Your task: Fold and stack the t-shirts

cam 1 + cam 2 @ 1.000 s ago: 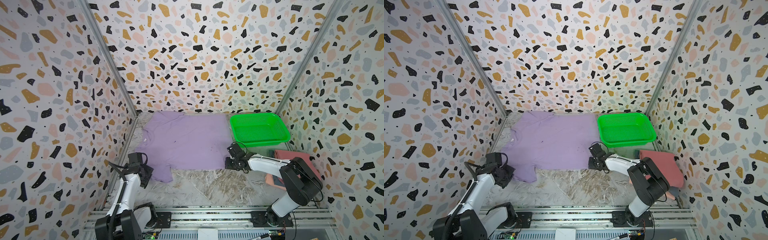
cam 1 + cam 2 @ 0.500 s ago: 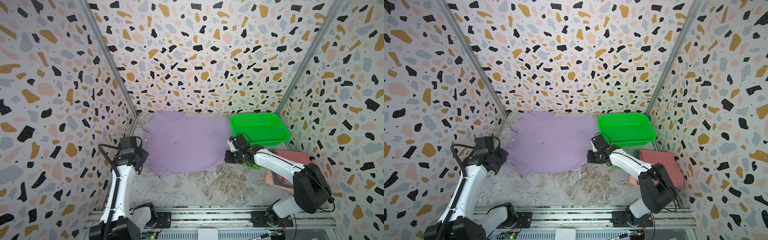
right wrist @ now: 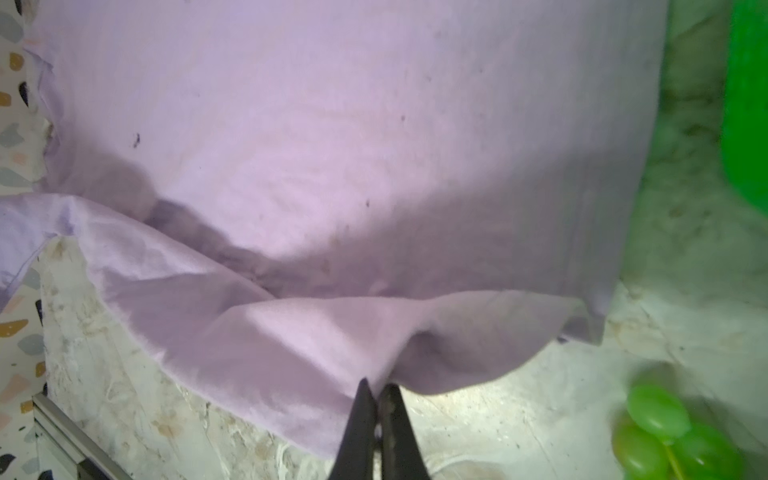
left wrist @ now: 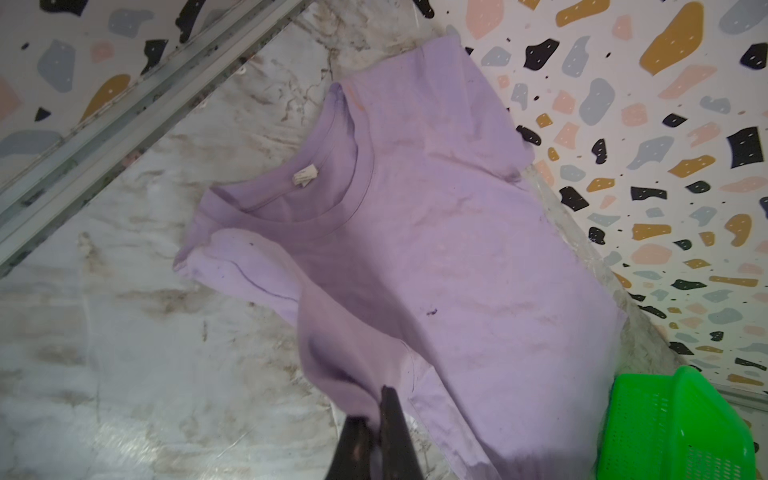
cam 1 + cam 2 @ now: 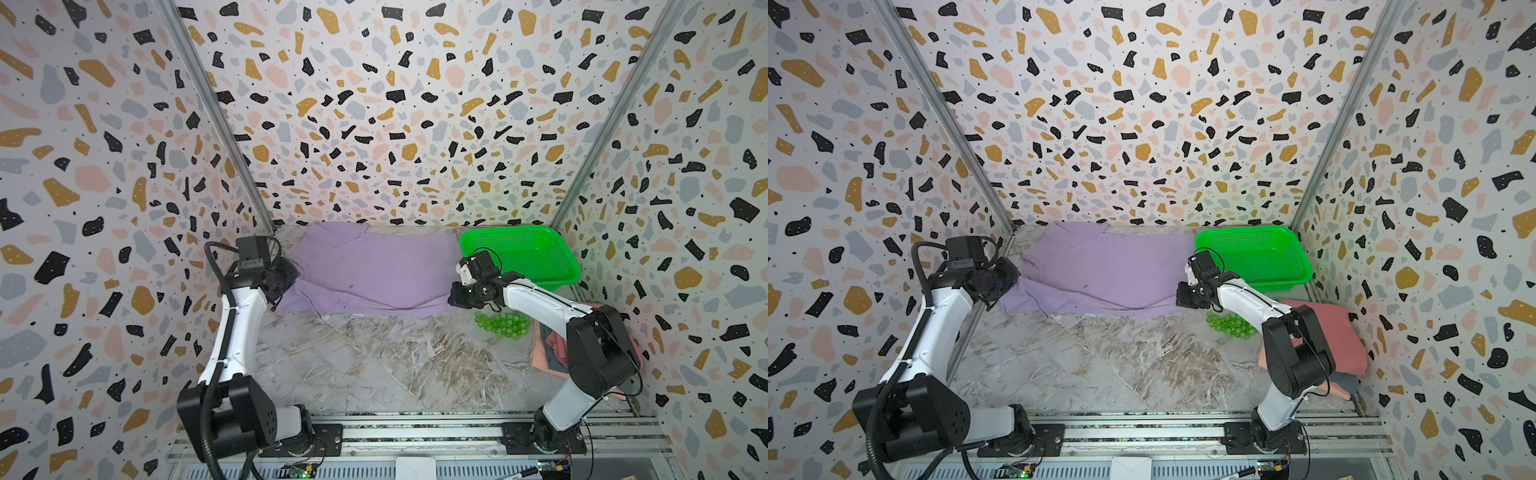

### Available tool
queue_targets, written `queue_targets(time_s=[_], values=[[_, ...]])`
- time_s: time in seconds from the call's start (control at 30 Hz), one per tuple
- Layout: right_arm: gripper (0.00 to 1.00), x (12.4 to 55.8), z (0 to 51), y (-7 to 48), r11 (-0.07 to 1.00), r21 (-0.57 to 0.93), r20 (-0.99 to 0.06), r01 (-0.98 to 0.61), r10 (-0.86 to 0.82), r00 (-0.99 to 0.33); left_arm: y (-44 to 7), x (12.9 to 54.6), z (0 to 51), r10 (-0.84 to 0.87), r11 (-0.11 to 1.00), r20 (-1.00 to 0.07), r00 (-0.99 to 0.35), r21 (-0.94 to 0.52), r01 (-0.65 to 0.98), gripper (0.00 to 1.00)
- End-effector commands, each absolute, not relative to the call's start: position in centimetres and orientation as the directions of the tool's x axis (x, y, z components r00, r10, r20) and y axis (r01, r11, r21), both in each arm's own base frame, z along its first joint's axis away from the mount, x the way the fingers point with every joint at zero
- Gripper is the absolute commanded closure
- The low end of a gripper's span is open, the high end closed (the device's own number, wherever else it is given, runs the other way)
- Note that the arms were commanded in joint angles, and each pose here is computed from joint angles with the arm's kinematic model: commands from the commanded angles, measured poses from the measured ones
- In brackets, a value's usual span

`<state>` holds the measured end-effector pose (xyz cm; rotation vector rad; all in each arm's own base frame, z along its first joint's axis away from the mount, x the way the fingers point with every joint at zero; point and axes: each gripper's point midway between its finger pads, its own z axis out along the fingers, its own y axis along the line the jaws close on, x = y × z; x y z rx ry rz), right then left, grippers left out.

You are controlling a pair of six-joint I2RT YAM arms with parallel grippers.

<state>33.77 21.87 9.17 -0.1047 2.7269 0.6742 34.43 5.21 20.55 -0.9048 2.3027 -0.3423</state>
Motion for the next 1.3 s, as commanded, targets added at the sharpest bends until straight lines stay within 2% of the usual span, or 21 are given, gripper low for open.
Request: queue_targets(time_s=[0.0, 0.13, 0.17, 0.2, 0.23, 0.27, 0.3, 0.33, 0.37, 0.5, 0.67, 0.73, 0.87, 1.07, 1.27], values=[[1.00, 28.3, 7.6, 20.0, 0.898, 0.403, -0.213, -0.177, -0.096, -0.972, 4.5, 29.0, 18.8, -0.710, 0.705, -0.397, -0.582, -0.393, -0.591, 1.00], [0.96, 24.7, 5.7, 17.9, 0.922, 0.352, -0.117, -0.162, -0.128, -0.985, 4.1, 25.3, 16.9, -0.756, 0.653, -0.375, -0.536, -0.392, -0.647, 1.00], [0.90, 24.4, 5.5, 17.6, 0.927, 0.341, -0.104, -0.157, -0.129, -0.986, 4.3, 24.8, 17.3, -0.764, 0.644, -0.384, -0.519, -0.394, -0.656, 1.00], [0.78, 24.4, 5.6, 17.3, 0.932, 0.328, -0.102, -0.152, -0.125, -0.987, 4.5, 24.5, 18.1, -0.765, 0.641, -0.400, -0.505, -0.391, -0.661, 0.99], [0.62, 24.7, 5.8, 17.3, 0.936, 0.319, -0.110, -0.150, -0.120, -0.987, 4.9, 24.6, 19.3, -0.762, 0.640, -0.426, -0.487, -0.389, -0.662, 0.95], [0.52, 25.3, 6.2, 17.3, 0.938, 0.311, -0.129, -0.152, -0.117, -0.985, 5.3, 24.9, 20.7, -0.760, 0.639, -0.457, -0.462, -0.397, -0.659, 0.79], [0.49, 26.0, 6.6, 17.4, 0.939, 0.307, -0.147, -0.153, -0.112, -0.983, 5.5, 25.3, 21.8, -0.759, 0.638, -0.475, -0.445, -0.408, -0.652, 0.65], [0.47, 26.8, 7.3, 17.6, 0.939, 0.306, -0.169, -0.156, -0.108, -0.980, 5.6, 25.9, 22.9, -0.755, 0.642, -0.492, -0.434, -0.420, -0.641, 0.56], [0.45, 27.6, 8.0, 18.0, 0.938, 0.309, -0.192, -0.160, -0.104, -0.976, 5.6, 26.6, 23.8, -0.751, 0.649, -0.502, -0.430, -0.437, -0.623, 0.52], [0.44, 30.0, 10.9, 19.5, 0.919, 0.350, -0.280, -0.179, -0.080, -0.957, 4.6, 28.9, 24.6, -0.758, 0.650, -0.483, -0.438, -0.508, -0.566, 0.46], [0.44, 34.2, 14.1, 23.0, 0.854, 0.456, -0.448, -0.249, -0.021, -0.894, 3.5, 33.1, 23.6, -0.766, 0.642, -0.483, -0.424, -0.614, -0.459, 0.43], [0.44, 36.3, 14.6, 24.7, 0.828, 0.484, -0.484, -0.283, -0.016, -0.875, 2.7, 35.5, 22.6, -0.762, 0.638, -0.460, -0.457, -0.653, -0.408, 0.43], [0.44, 40.7, 14.3, 27.3, 0.816, 0.476, -0.534, -0.329, -0.030, -0.845, 0.8, 40.3, 19.9, -0.683, 0.705, -0.472, -0.557, -0.625, -0.335, 0.40], [0.44, 45.3, 11.3, 29.5, 0.819, 0.465, -0.545, -0.335, -0.034, -0.838, -0.8, 46.1, 12.9, -0.616, 0.742, -0.412, -0.671, -0.590, -0.319, 0.40], [0.46, 46.5, 6.8, 30.7, 0.821, 0.474, -0.491, -0.319, -0.055, -0.869, 0.3, 47.9, 6.2, -0.620, 0.752, -0.345, -0.705, -0.518, -0.408, 0.41]])
